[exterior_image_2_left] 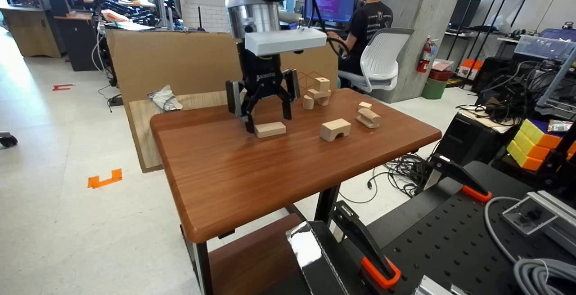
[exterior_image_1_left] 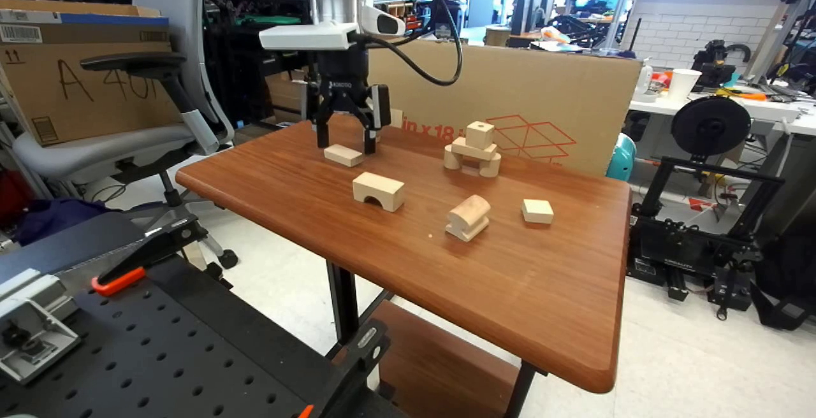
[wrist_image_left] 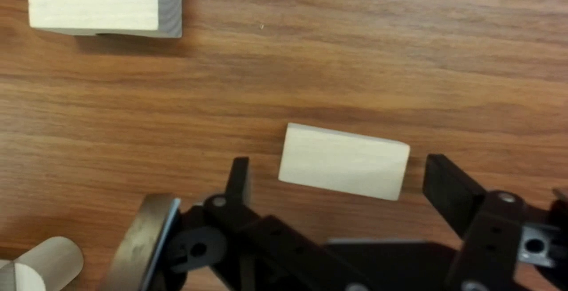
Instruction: Put the rectangular block on the table
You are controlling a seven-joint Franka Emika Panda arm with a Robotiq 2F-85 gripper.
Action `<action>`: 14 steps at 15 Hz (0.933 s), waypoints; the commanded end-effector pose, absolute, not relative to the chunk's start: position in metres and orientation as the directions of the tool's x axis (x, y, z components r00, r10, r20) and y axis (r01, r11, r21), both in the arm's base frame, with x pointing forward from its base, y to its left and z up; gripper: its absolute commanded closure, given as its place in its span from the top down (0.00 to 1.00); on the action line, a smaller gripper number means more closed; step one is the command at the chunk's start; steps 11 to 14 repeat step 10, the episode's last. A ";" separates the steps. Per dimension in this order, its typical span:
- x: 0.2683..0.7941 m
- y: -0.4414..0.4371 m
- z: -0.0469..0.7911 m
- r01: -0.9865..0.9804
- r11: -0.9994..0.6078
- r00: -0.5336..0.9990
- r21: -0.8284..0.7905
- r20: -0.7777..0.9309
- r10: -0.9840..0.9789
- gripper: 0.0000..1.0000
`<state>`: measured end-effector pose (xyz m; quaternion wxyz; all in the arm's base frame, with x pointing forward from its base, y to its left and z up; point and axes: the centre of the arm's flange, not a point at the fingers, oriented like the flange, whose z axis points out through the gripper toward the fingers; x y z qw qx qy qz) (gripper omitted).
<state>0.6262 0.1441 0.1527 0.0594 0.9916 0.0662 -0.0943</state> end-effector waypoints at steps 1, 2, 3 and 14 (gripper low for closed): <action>0.618 0.139 0.199 0.126 -0.984 0.984 0.125 -0.144 0.107 1.00; 0.616 0.135 0.212 0.122 -0.985 0.986 0.121 -0.131 0.106 1.00; 0.613 0.130 0.230 0.098 -0.987 0.990 0.127 -0.110 0.084 1.00; 0.596 0.064 0.291 0.003 -0.988 0.989 0.157 -0.144 -0.019 1.00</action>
